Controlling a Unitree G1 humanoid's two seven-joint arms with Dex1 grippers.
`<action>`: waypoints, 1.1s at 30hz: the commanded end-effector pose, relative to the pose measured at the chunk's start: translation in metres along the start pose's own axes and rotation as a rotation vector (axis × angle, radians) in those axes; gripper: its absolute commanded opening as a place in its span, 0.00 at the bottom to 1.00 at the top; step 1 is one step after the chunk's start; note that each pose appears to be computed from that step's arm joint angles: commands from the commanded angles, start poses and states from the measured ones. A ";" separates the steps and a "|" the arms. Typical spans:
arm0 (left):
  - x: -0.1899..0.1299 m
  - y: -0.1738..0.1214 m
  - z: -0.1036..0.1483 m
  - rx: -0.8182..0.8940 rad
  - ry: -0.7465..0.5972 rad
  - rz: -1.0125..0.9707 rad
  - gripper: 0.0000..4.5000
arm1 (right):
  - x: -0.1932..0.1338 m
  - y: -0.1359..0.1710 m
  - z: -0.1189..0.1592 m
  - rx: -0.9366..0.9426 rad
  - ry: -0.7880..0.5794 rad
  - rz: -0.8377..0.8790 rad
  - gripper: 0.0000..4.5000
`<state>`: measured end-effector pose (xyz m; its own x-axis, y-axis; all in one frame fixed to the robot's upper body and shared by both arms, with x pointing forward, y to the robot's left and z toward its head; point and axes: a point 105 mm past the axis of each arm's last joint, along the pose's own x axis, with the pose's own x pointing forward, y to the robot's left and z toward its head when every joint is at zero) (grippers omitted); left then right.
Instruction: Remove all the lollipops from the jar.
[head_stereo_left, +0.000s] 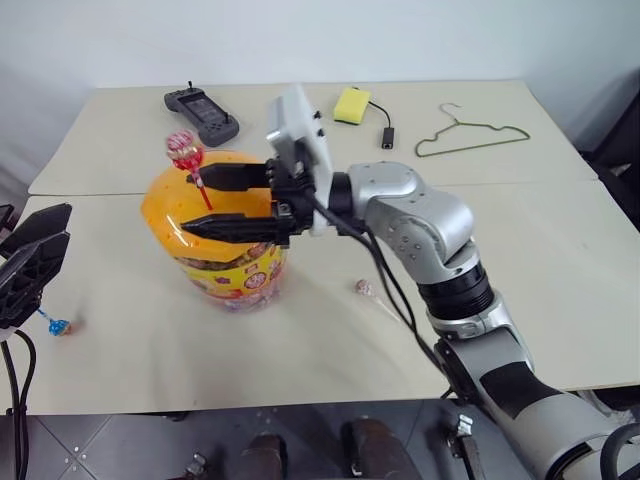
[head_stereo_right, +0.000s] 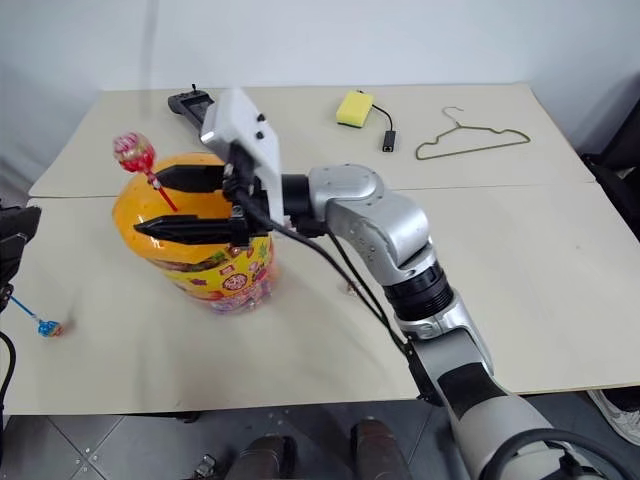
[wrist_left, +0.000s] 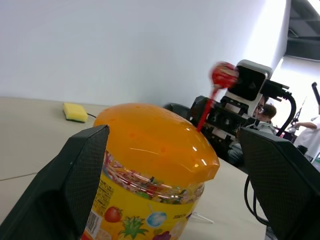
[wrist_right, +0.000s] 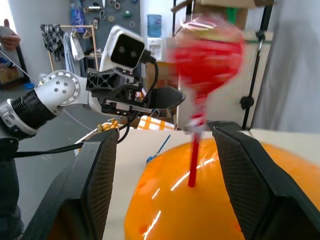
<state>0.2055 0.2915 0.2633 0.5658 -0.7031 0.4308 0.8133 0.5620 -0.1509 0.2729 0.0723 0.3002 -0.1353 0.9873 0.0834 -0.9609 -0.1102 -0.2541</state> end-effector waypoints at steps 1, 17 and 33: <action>-0.001 -0.004 0.005 0.026 -0.018 -0.016 0.97 | 0.003 -0.005 0.007 -0.035 0.000 -0.026 0.49; 0.007 -0.014 0.004 0.040 -0.034 -0.067 0.97 | -0.034 -0.019 0.075 0.011 -0.433 0.034 0.01; -0.015 -0.047 -0.066 0.057 0.496 -0.276 0.97 | -0.316 -0.030 -0.031 0.134 0.689 -0.746 0.01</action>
<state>0.1714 0.2468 0.2092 0.3569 -0.9339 0.0191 0.9312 0.3541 -0.0869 0.3506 -0.2136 0.2325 0.5482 0.7262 -0.4149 -0.8323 0.5223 -0.1856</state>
